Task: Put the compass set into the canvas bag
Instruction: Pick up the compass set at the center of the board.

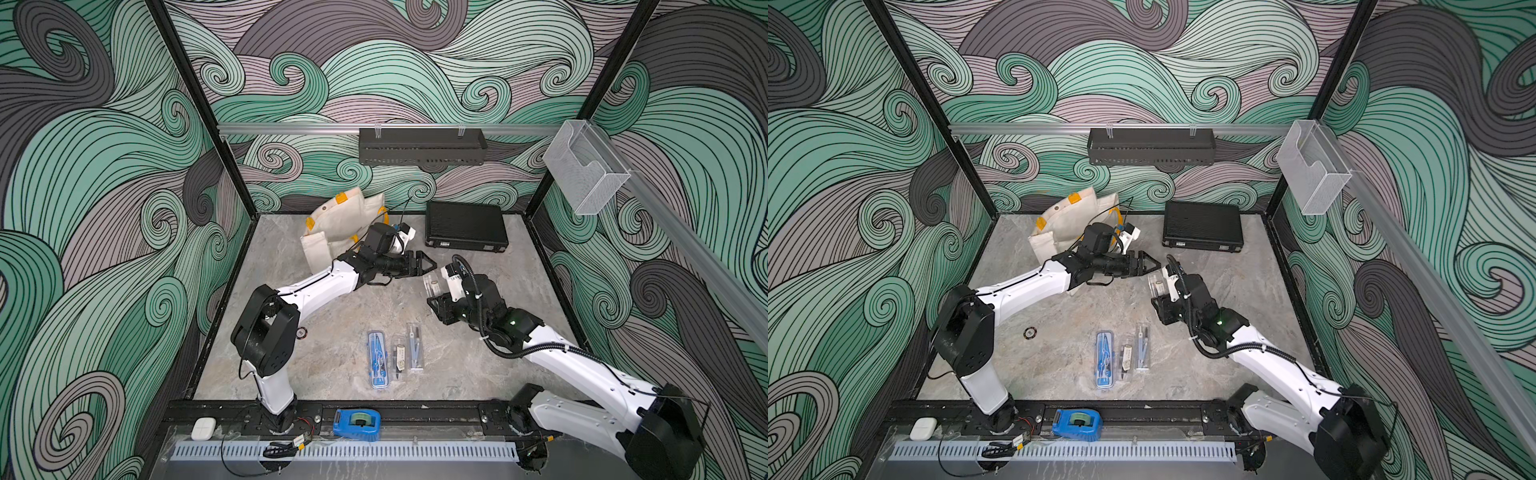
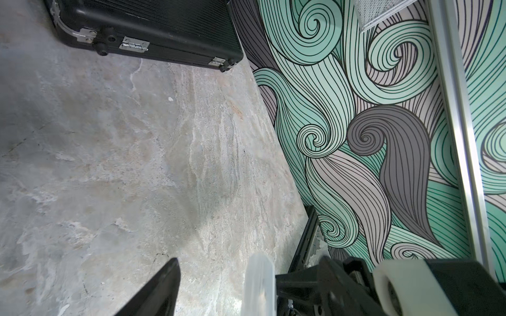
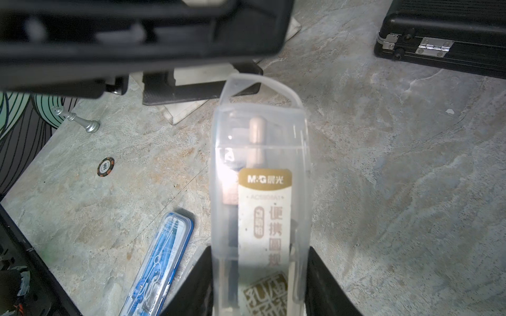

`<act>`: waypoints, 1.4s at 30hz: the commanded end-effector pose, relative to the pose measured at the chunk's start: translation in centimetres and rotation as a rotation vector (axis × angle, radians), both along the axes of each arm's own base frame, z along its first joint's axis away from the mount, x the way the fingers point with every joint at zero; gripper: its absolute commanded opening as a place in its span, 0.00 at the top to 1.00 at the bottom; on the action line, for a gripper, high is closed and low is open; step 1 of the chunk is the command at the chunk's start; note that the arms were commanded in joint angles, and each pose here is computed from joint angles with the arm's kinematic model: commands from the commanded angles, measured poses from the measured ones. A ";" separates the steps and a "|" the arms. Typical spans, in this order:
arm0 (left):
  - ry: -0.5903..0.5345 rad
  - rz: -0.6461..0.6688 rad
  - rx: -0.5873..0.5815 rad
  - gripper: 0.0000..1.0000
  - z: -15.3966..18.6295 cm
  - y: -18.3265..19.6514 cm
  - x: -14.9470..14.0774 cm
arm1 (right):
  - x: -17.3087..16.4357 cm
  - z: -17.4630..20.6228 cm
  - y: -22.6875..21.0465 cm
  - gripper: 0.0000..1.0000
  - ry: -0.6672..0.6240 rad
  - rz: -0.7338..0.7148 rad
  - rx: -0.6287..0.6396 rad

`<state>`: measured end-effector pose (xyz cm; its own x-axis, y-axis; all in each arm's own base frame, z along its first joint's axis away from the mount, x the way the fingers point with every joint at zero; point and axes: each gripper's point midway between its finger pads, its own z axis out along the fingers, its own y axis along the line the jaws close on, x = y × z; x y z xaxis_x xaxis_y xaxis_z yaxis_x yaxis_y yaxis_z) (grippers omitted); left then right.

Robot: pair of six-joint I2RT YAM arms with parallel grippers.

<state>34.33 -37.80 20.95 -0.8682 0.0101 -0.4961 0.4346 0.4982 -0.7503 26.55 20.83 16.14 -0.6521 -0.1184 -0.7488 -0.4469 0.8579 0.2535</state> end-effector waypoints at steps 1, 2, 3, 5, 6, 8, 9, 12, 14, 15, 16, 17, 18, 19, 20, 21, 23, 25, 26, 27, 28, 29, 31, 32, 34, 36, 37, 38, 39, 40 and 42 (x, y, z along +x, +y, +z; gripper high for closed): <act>0.005 -0.036 -0.031 0.27 1.2 -0.6 -1.1 | 1.5 2.5 0.7 0.56 -0.072 -0.006 0.039; 0.011 -0.039 -0.030 0.30 1.1 -0.7 -1.2 | 1.7 2.6 0.8 0.56 -0.078 -0.005 0.038; 0.014 -0.040 -0.030 0.33 1.0 -0.8 -1.2 | 1.9 2.7 0.9 0.57 -0.084 -0.005 0.037; 0.024 -0.046 -0.031 0.39 0.8 -1.0 -1.3 | 2.2 3.0 1.1 0.57 -0.098 -0.004 0.040; 0.026 -0.048 -0.034 0.41 0.8 -1.1 -1.3 | 2.3 3.2 1.2 0.57 -0.104 -0.002 0.043; 0.028 -0.049 -0.039 0.45 0.8 -1.1 -1.3 | 2.6 3.4 1.3 0.57 -0.111 0.002 0.041; 0.027 -0.047 -0.039 0.48 0.9 -1.1 -1.3 | 2.7 3.5 1.4 0.57 -0.115 0.002 0.037; 0.022 -0.042 -0.035 0.55 1.0 -1.1 -1.2 | 3.0 3.5 1.5 0.57 -0.123 0.002 0.035; 0.027 -0.038 -0.032 0.60 0.7 -1.1 -1.1 | 3.1 3.6 1.6 0.57 -0.127 -0.001 0.042; 0.028 -0.039 -0.033 0.62 0.7 -1.1 -1.1 | 3.2 3.7 1.6 0.57 -0.130 -0.002 0.044; 0.032 -0.038 -0.030 0.64 0.6 -1.2 -1.0 | 3.2 3.6 1.7 0.56 -0.130 -0.001 0.044; 0.036 -0.038 -0.027 0.67 0.5 -1.2 -1.0 | 3.3 3.7 1.7 0.56 -0.133 -0.001 0.046; 0.037 -0.036 -0.025 0.71 0.5 -1.2 -1.0 | 3.3 3.6 1.7 0.56 -0.132 -0.001 0.045; 0.038 -0.032 -0.024 0.73 0.5 -1.1 -0.9 | 3.4 3.6 1.8 0.56 -0.133 -0.004 0.046; 0.040 -0.030 -0.022 0.76 0.4 -1.1 -0.9 | 3.4 3.5 1.8 0.56 -0.132 -0.005 0.047; 0.037 -0.026 -0.022 0.78 0.5 -1.1 -0.8 | 3.4 3.5 1.8 0.56 -0.132 -0.005 0.047; 0.029 -0.017 -0.016 0.80 0.5 -0.9 -0.7 | 3.5 3.5 1.8 0.56 -0.131 -0.006 0.048; 0.017 -0.002 0.000 0.81 0.5 -0.7 -0.5 | 3.5 3.3 1.8 0.55 -0.129 -0.006 0.045; 0.013 0.005 0.011 0.81 0.4 -0.5 -0.4 | 3.5 3.3 1.8 0.55 -0.128 -0.008 0.044; 0.011 0.009 0.020 0.81 0.3 -0.4 -0.3 | 3.5 3.2 1.8 0.53 -0.126 -0.008 0.041; 0.007 0.014 0.028 0.82 0.2 -0.3 -0.2 | 3.5 3.2 1.7 0.52 -0.126 -0.008 0.042; 0.005 0.019 0.035 0.82 0.1 -0.2 -0.1 | 3.4 3.2 1.7 0.50 -0.125 -0.007 0.040; 0.000 0.027 0.045 0.84 0.0 0.0 0.0 | 3.4 3.1 1.7 0.48 -0.122 -0.009 0.037; -0.006 0.033 0.053 0.84 0.0 0.1 0.2 | 3.3 3.0 1.6 0.47 -0.119 -0.008 0.032; -0.014 0.045 0.075 0.85 -0.2 0.4 0.5 | 3.2 2.8 1.5 0.46 -0.111 -0.005 0.022; -0.032 0.063 0.106 0.85 -0.1 1.0 1.0 | 3.1 2.4 1.4 0.43 -0.100 -0.004 0.011; -0.048 0.074 0.127 0.85 0.0 1.4 1.4 | 3.0 2.3 1.3 0.41 -0.093 -0.004 0.006; -0.063 0.088 0.149 0.85 0.2 2.0 1.8 | 2.8 2.0 1.2 0.38 -0.086 -0.004 0.003; -0.080 0.098 0.165 0.85 0.5 2.4 2.2 | 2.7 1.8 1.2 0.37 -0.081 -0.006 0.002; -0.105 0.110 0.176 0.85 1.1 2.9 2.7 | 2.6 1.6 1.1 0.36 -0.074 -0.006 0.000; -0.157 0.140 0.190 0.86 2.5 3.9 3.7 | 2.4 1.1 0.9 0.36 -0.063 -0.006 -0.006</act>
<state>36.15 -35.76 20.37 -0.8498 0.0094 -0.5270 0.4092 0.6420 -0.6484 28.87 22.13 17.08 -0.6052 -0.1241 -0.7863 -0.4687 0.8540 0.2260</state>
